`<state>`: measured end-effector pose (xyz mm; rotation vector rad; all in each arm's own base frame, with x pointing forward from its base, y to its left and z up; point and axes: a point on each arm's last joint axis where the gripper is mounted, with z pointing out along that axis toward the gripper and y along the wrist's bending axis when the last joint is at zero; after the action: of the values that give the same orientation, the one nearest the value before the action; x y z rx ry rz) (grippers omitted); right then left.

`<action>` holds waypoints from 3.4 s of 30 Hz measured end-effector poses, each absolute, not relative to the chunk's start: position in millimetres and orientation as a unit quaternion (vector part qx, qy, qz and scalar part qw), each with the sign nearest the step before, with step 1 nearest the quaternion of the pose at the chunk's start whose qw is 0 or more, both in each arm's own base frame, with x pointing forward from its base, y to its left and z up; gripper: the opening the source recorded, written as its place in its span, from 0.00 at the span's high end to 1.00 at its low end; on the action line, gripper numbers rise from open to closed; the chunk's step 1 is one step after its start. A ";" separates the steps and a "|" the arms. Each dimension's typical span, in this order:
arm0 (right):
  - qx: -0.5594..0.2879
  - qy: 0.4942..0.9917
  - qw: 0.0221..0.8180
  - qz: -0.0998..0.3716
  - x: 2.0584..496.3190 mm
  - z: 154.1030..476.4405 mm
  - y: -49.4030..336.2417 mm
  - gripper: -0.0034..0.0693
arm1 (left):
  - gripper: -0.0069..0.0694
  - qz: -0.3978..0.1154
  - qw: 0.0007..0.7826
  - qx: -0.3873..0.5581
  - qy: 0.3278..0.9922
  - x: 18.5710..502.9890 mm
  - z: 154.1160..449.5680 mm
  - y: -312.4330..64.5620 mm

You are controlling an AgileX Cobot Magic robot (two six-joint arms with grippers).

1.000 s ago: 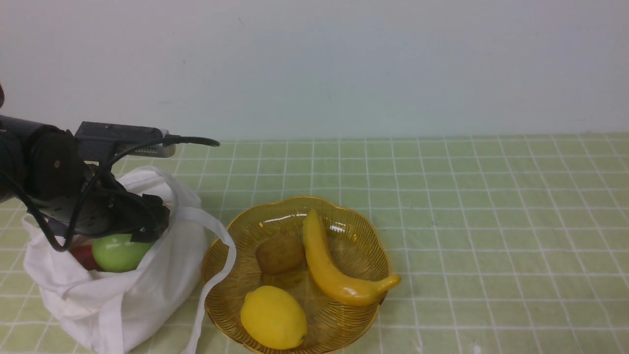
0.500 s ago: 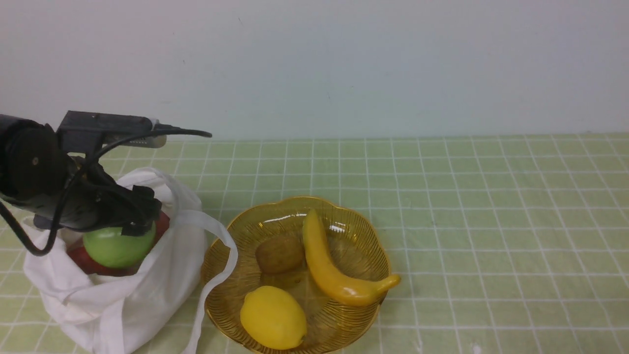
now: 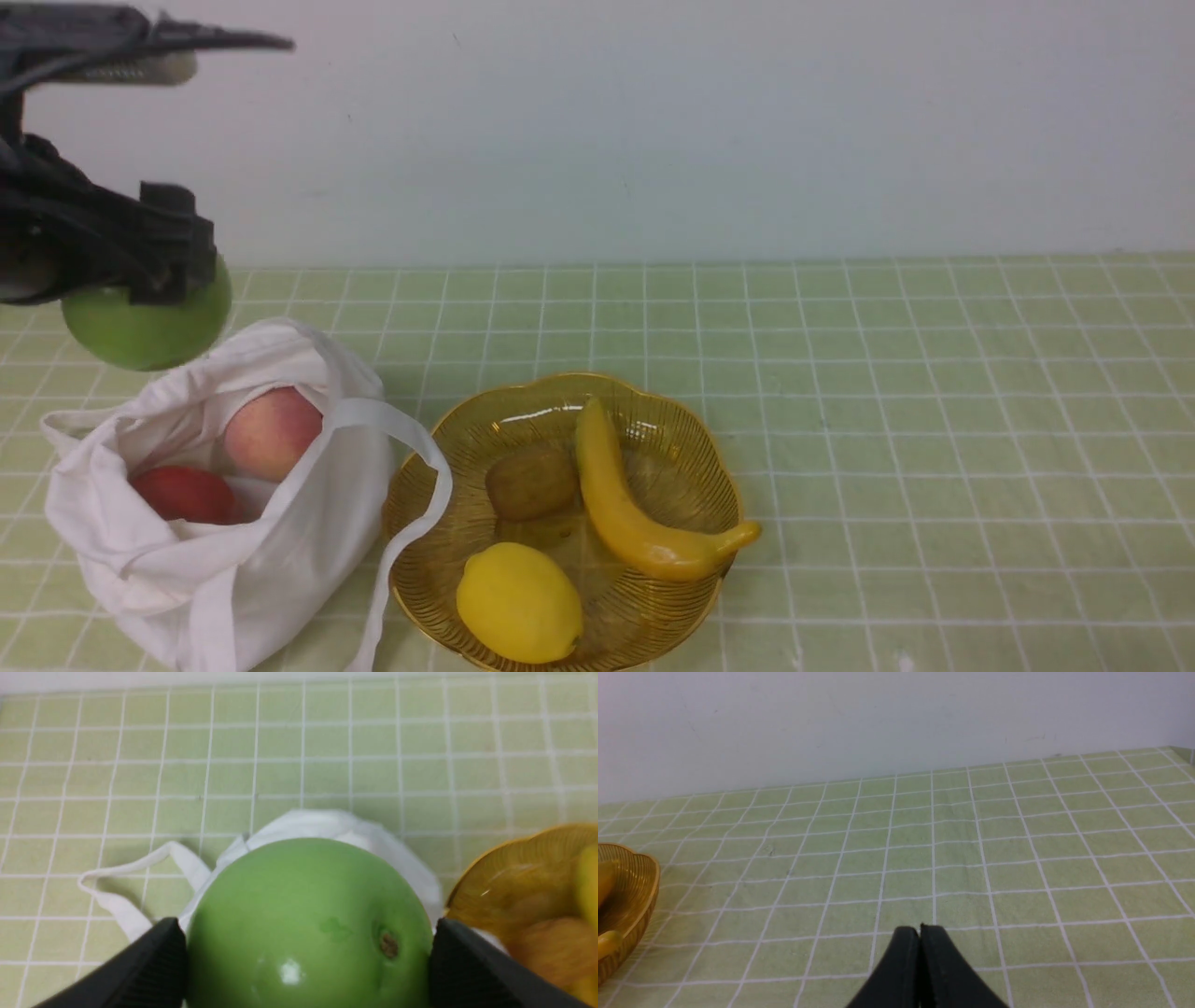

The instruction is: Take the fruit out of the bag on the green coffee tablecloth and place them on the plate.

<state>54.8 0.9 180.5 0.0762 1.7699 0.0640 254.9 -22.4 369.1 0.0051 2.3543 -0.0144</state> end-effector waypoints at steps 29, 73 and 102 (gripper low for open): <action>0.033 0.774 0.632 0.028 54.8 180.5 0.9 0.97 | 0.11 -0.100 0.223 0.224 0.943 304.0 236.7 -199.7; 0.033 0.774 0.632 0.028 54.8 180.5 0.9 0.97 | 0.92 -0.009 0.373 0.215 0.903 142.4 394.1 -68.5; 0.033 0.774 0.632 0.028 54.8 180.5 0.9 0.97 | 0.92 -0.161 0.551 0.160 0.803 70.2 261.4 -35.8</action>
<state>54.8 0.9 180.5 0.0762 1.7699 0.0640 70.2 -35.8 261.4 0.3785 1.8997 -0.3799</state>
